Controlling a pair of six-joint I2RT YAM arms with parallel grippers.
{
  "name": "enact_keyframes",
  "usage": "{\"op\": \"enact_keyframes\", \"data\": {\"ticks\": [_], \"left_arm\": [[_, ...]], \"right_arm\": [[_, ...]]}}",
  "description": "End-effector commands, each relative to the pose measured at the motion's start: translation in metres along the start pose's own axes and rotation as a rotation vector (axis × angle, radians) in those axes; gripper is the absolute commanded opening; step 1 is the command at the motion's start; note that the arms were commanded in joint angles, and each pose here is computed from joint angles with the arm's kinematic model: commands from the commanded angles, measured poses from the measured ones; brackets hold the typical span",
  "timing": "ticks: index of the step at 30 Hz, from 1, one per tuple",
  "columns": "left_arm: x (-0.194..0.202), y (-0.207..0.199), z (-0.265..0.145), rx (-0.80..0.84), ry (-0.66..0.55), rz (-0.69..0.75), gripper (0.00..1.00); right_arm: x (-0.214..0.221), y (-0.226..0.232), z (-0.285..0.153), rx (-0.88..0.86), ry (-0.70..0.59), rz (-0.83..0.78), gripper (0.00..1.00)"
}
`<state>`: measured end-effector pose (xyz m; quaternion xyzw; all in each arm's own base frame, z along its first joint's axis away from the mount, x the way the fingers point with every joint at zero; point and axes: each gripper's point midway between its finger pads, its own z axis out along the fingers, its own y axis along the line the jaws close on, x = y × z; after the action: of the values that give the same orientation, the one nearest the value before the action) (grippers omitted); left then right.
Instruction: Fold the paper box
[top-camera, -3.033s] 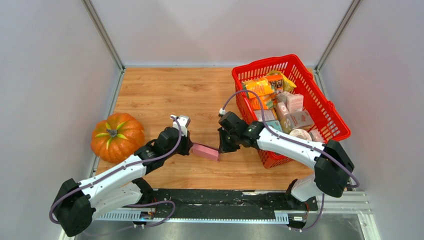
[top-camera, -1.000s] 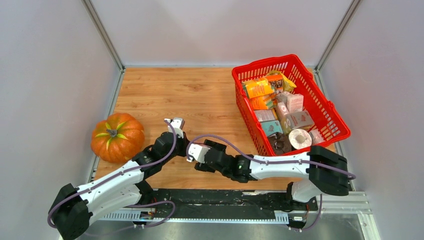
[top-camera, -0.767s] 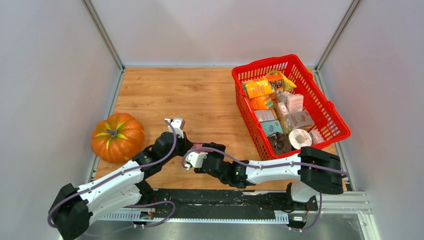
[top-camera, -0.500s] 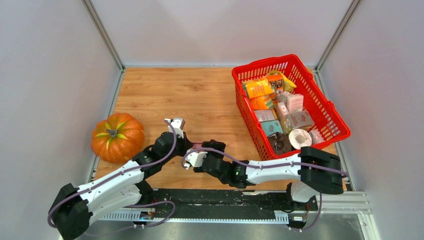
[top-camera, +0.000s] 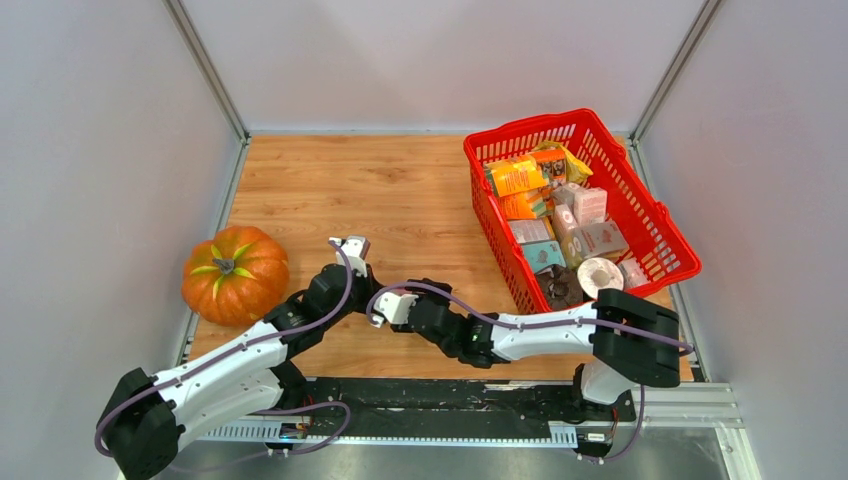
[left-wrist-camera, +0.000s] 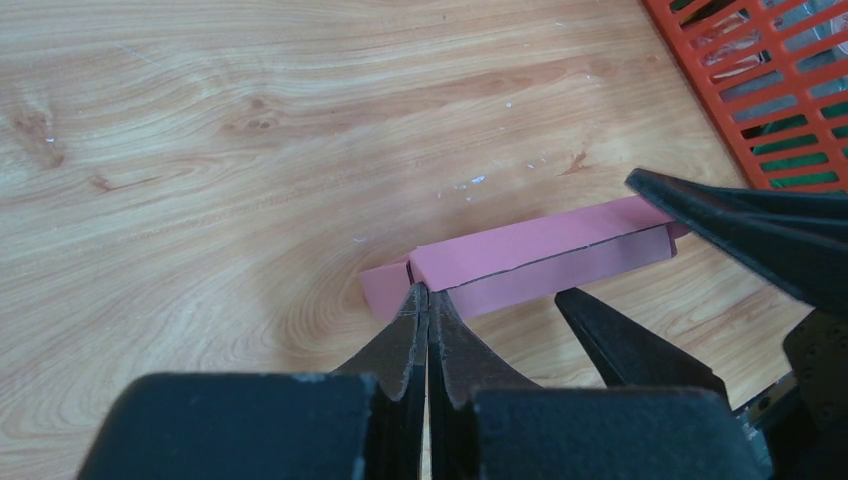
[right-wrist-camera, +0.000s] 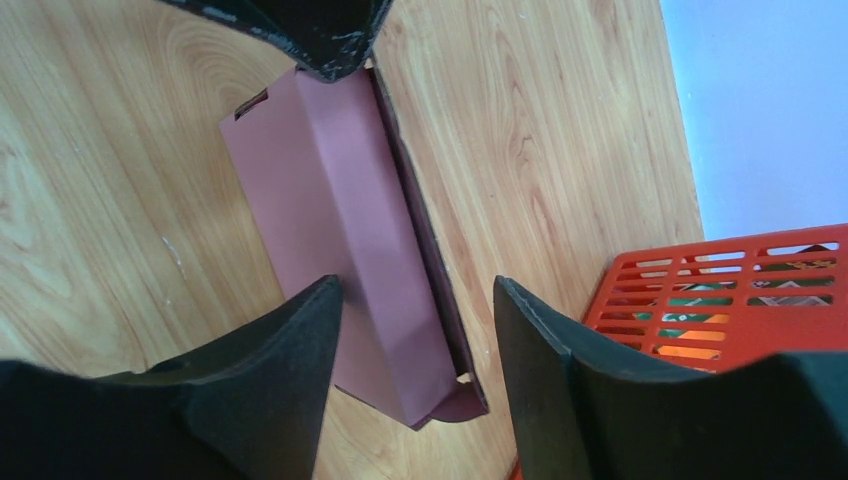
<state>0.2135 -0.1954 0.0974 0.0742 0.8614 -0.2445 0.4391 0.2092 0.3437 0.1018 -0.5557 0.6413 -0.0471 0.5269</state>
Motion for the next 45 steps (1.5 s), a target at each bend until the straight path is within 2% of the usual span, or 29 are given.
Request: {"op": "enact_keyframes", "data": {"ticks": [1,7,10,11,14,16,17,18,19,23,27,29,30,36,38,41,45], "left_arm": [[0.037,0.013,-0.005,-0.032,0.129,0.015,0.00],[0.034,0.009,-0.008,-0.020,0.117,-0.011,0.01],[0.030,0.006,-0.013,-0.005,0.102,-0.038,0.14],[0.026,0.003,-0.015,0.007,0.091,-0.045,0.26],[0.011,-0.007,-0.028,0.051,0.065,-0.073,0.41],[0.008,-0.013,-0.038,0.083,0.085,-0.096,0.47],[0.001,-0.017,-0.042,0.103,0.080,-0.111,0.64],[-0.006,-0.014,-0.046,0.097,0.067,-0.136,0.66],[-0.003,-0.012,-0.050,0.089,0.092,-0.167,0.67],[-0.026,-0.008,-0.051,0.092,0.064,-0.299,0.69],[-0.032,-0.009,-0.030,0.106,0.130,-0.370,0.69],[-0.039,-0.020,-0.023,0.165,0.136,-0.378,0.69],[-0.033,-0.017,-0.016,0.149,0.165,-0.384,0.68],[-0.025,0.000,-0.001,0.080,0.155,-0.384,0.59],[-0.026,0.001,-0.001,0.080,0.143,-0.377,0.60],[-0.031,0.005,-0.003,0.062,0.129,-0.356,0.68],[-0.032,0.014,-0.003,0.022,0.136,-0.355,0.66]], "right_arm": [[-0.002,0.009,0.006,0.003,-0.027,0.051,0.60],[0.004,0.013,0.007,0.004,-0.023,0.052,0.47],[0.005,0.016,0.008,-0.010,-0.028,0.053,0.38],[0.006,0.018,0.008,-0.014,-0.027,0.051,0.35],[0.009,0.020,0.010,-0.020,-0.018,0.043,0.31],[0.009,0.021,0.010,-0.023,-0.016,0.041,0.30],[0.009,0.022,0.010,-0.026,-0.018,0.041,0.29],[0.009,0.022,0.010,-0.026,-0.019,0.044,0.29],[0.008,0.022,0.009,-0.030,-0.022,0.046,0.29],[0.007,0.022,0.008,-0.033,-0.026,0.048,0.29],[0.007,0.022,0.008,-0.036,-0.028,0.054,0.29],[0.007,0.022,0.007,-0.039,-0.028,0.054,0.29],[0.006,0.022,0.007,-0.038,-0.030,0.056,0.29],[0.007,0.023,0.008,-0.044,-0.028,0.054,0.28],[0.006,0.024,0.008,-0.047,-0.029,0.056,0.28],[0.006,0.024,0.008,-0.048,-0.031,0.057,0.28],[0.006,0.022,0.008,-0.045,-0.029,0.058,0.28]]}}
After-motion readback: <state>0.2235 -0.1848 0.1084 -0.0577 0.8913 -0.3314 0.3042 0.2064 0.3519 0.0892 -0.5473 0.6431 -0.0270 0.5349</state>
